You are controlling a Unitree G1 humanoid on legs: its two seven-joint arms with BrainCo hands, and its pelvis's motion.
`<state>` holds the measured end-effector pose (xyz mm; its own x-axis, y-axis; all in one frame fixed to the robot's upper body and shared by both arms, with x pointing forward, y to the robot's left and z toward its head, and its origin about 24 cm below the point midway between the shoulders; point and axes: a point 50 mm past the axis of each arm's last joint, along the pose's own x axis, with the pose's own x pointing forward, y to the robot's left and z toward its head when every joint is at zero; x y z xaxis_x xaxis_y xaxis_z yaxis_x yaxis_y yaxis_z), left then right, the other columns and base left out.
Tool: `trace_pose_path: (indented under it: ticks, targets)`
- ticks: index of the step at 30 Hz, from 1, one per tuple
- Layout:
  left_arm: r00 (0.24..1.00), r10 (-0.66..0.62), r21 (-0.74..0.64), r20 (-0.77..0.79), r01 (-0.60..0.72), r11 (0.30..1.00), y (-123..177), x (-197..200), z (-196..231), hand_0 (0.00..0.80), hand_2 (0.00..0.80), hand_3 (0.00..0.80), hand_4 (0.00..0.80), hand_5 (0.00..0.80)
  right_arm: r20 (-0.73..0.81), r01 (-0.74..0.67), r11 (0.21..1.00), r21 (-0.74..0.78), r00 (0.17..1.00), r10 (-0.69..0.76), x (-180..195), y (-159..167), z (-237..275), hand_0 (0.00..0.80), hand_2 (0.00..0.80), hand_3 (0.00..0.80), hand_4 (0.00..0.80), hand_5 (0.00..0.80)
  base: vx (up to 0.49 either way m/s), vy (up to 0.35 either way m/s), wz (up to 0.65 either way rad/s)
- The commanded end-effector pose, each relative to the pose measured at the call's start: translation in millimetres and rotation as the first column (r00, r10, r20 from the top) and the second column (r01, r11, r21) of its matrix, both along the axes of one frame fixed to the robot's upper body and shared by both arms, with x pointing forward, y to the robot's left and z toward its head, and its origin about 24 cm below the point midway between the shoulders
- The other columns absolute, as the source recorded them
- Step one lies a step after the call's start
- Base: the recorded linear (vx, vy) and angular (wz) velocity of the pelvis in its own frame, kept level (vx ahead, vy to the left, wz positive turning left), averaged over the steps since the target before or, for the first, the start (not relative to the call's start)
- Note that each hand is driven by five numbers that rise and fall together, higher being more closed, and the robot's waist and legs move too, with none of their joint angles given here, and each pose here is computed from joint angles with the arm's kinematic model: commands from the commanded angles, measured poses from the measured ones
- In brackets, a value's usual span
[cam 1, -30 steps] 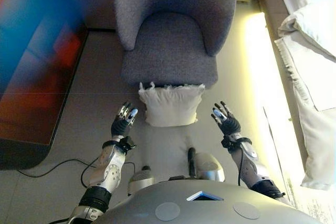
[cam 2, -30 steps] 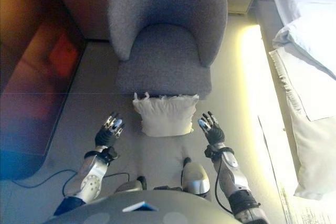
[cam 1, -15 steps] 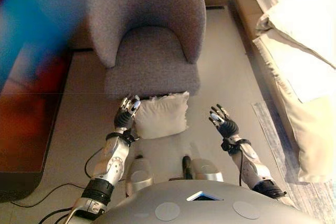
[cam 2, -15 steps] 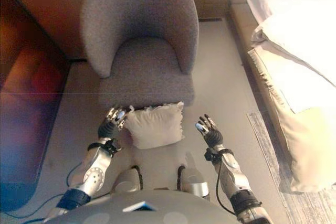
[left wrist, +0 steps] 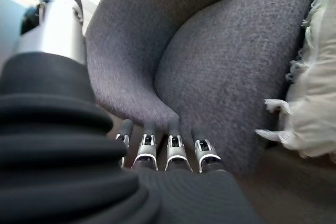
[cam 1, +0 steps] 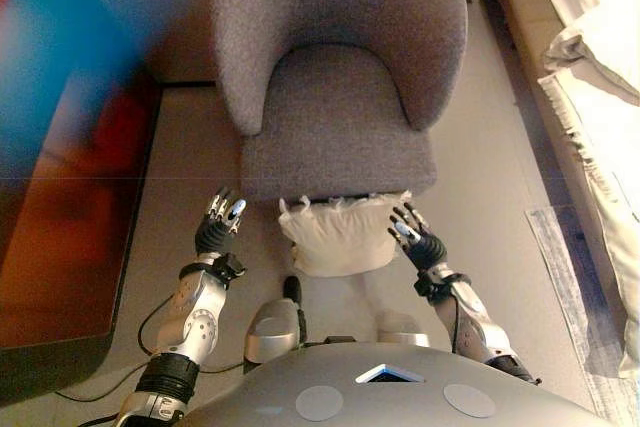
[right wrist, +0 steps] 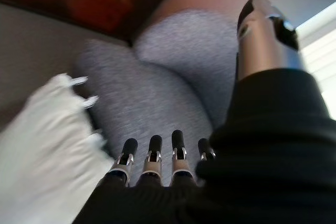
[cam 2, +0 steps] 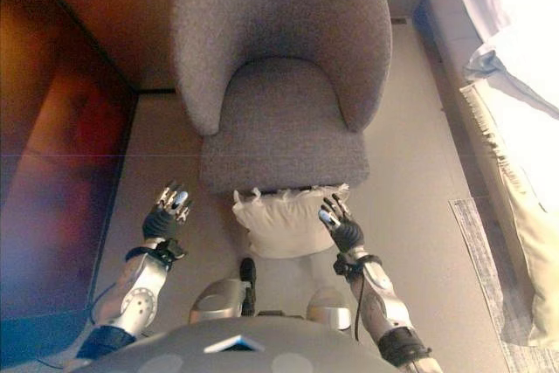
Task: Pick up the cushion and take it to the sofa
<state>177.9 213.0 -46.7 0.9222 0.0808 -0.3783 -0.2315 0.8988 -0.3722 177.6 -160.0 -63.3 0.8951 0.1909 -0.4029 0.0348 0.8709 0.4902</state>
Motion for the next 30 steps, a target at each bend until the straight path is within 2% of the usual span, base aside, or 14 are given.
trace_pose_path:
  ticks: [1, 8, 14, 19, 25, 30]
  targets:
    - [0.992, -0.017, 0.008, 0.126, 0.016, 1.0, 0, 7, 23, 0.0, 0.0, 0.0, 0.0, 0.0, 0.093, 0.071, 0.997, 0.003, 0.993, -0.071, 8, -12, 15, 0.0, 0.0, 0.0, 0.0, 0.0, 0.144, 0.148, -0.03]
    - [0.992, -0.025, 0.042, 0.126, 0.02, 0.999, 7, 6, 24, 0.0, 0.0, 0.0, 0.0, 0.0, 0.099, 0.044, 0.999, 0.018, 0.994, -0.046, 8, 0, 15, 0.0, 0.0, 0.0, 0.0, 0.0, 0.157, 0.123, -0.03]
    - [0.989, -0.015, 0.048, 0.144, 0.008, 0.999, 13, 7, 27, 0.0, 0.0, 0.0, 0.0, 0.0, 0.129, -0.008, 0.999, 0.053, 0.992, 0.001, 17, 7, 20, 0.0, 0.0, 0.0, 0.0, 0.0, 0.17, -0.219, -0.1]
    - [0.993, -0.013, 0.051, 0.119, 0.007, 0.999, 14, 0, 23, 0.0, 0.0, 0.0, 0.0, 0.0, 0.115, -0.005, 0.999, 0.05, 0.993, -0.001, 24, 7, 20, 0.0, 0.0, 0.0, 0.0, 0.0, 0.168, -0.19, 0.33]
    - [0.995, 0.018, 0.066, 0.1, -0.025, 0.998, 14, 0, 22, 0.0, 0.0, 0.0, 0.0, 0.0, 0.123, -0.065, 0.998, -0.013, 0.99, 0.066, 21, 5, 24, 0.0, 0.0, 0.0, 0.0, 0.0, 0.117, -0.198, 0.19]
    - [0.993, -0.024, 0.068, 0.117, 0.016, 0.998, 3, 9, 26, 0.0, 0.0, 0.0, 0.0, 0.0, 0.139, -0.058, 0.996, -0.064, 0.988, 0.066, 19, -2, 26, 0.0, 0.0, 0.0, 0.0, 0.0, 0.008, -0.097, 0.14]
